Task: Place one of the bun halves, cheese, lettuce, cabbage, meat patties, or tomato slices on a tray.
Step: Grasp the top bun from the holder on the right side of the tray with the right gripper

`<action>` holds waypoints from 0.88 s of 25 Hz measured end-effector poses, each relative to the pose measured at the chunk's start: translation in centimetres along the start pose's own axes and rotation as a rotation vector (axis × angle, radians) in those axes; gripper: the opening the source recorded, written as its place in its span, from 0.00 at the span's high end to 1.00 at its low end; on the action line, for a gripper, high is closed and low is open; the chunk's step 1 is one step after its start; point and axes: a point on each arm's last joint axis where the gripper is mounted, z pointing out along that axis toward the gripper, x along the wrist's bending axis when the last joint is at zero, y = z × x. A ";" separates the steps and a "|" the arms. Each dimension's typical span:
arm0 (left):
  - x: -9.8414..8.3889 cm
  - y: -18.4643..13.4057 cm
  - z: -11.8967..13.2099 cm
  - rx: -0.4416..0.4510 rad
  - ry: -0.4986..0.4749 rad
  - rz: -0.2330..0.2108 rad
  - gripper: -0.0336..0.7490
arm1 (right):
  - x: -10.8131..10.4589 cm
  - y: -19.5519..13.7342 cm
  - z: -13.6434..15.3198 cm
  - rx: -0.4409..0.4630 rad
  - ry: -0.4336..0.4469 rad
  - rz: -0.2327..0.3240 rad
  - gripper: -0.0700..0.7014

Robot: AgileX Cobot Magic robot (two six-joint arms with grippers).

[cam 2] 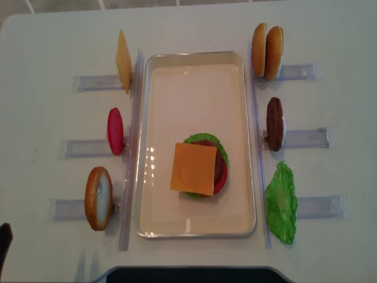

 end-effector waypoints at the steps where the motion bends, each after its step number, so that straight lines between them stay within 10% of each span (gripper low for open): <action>1: 0.0 0.0 0.0 0.000 0.000 0.000 0.69 | 0.0 0.0 0.0 0.000 0.000 0.000 0.45; 22: 0.0 0.0 0.0 0.000 0.000 0.000 0.69 | 0.3 4.9 2.0 0.025 -0.001 -0.027 0.46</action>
